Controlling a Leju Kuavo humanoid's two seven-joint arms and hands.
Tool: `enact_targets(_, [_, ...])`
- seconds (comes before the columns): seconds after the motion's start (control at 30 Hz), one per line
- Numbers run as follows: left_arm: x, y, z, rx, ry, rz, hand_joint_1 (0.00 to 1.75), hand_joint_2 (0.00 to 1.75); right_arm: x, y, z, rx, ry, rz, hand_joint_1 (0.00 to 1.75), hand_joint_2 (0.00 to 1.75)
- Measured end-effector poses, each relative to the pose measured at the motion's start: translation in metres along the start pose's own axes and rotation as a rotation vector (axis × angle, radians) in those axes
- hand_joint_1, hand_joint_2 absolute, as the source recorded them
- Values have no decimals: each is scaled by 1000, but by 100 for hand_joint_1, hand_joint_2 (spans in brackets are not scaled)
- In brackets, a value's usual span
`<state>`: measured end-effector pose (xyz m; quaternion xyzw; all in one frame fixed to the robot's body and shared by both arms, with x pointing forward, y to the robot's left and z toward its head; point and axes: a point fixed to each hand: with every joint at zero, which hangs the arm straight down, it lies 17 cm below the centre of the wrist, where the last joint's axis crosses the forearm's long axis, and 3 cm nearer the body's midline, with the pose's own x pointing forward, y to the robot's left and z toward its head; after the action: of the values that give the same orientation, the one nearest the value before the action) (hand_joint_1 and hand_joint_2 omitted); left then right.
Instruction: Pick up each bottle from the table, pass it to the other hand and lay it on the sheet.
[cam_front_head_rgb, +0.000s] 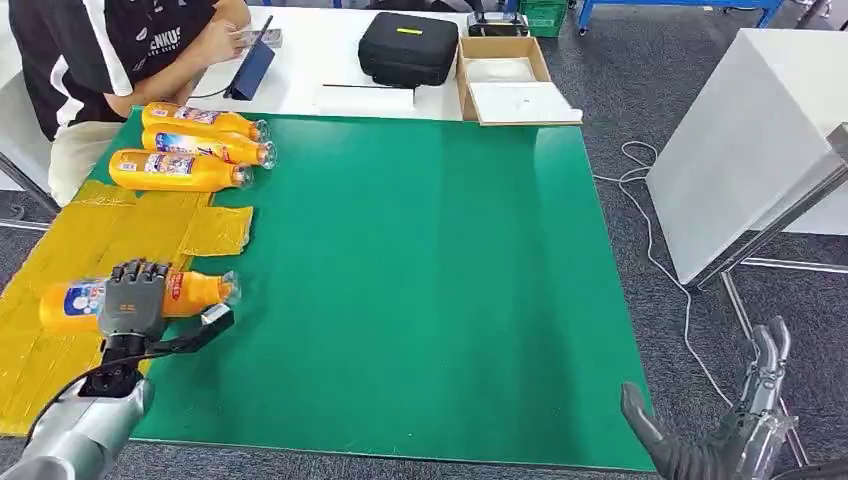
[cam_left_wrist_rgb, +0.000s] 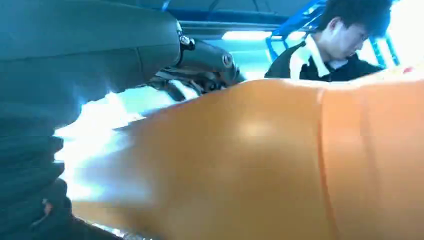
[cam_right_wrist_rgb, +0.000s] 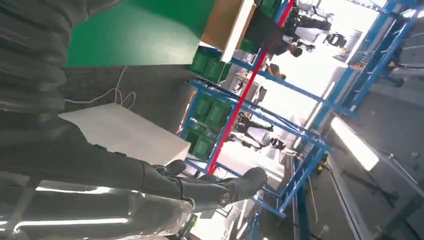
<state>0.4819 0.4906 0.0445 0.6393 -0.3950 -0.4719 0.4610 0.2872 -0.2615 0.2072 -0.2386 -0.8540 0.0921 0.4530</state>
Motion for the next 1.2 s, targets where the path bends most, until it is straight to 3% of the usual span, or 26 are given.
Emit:
enact_targets(0.47, [5,-7,-5,-42,36,28,0,175,-6,23,-1,55,11,11,0,175])
enact_targets(0.6, [17,-4,-6,-32,-4,58,0,175,-4,31,-4,68,6,5,0,175])
enact_targets(0.77, [48,21,-12,42,-78,107,0,175,-2,38,-10,72,0,-8,0,175])
enact_targets(1.2, [98,116,-37,212,-88,153,0,175,4,45,-15,76,-12,-19,0,175])
